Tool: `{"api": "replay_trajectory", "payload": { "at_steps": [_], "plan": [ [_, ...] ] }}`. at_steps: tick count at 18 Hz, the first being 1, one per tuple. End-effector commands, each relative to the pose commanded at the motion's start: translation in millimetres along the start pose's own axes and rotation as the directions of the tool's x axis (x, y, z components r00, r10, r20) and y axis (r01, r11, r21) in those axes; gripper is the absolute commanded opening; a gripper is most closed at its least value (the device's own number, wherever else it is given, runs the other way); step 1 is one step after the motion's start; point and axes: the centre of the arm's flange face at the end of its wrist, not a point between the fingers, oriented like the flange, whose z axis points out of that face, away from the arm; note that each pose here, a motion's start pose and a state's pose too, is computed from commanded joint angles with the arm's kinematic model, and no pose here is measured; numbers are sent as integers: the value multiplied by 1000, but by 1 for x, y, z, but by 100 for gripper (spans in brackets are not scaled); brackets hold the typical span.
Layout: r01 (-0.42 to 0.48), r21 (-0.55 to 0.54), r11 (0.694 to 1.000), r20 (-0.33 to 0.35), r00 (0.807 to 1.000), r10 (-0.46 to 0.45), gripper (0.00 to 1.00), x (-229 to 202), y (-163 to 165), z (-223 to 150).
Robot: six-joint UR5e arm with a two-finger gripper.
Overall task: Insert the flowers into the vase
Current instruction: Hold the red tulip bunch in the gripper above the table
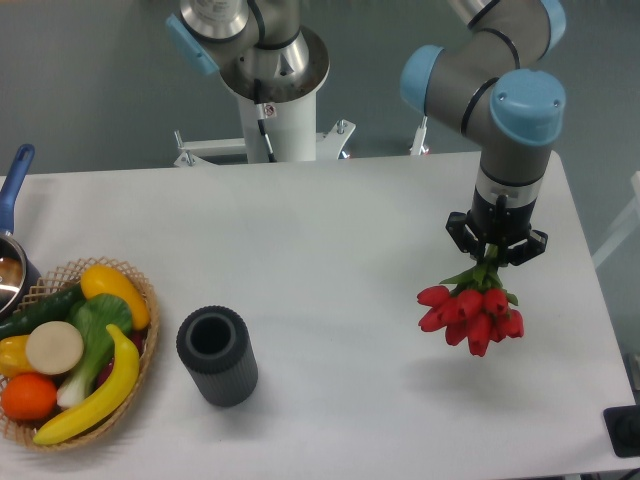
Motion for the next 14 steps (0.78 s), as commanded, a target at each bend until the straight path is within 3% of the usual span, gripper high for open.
{"api": "replay_trajectory", "payload": {
  "at_steps": [6,10,12,14],
  "plan": [
    [9,26,1000,6,1000,-10,0,-2,-2,-5],
    [41,160,986,-1,999,-41,0,-6,-22,-30],
    [65,283,957,-42,998,-55,0,-2,-36,-40],
    [91,420,903,-84,995,-61,0,7,-51,-63]
  ]
}}
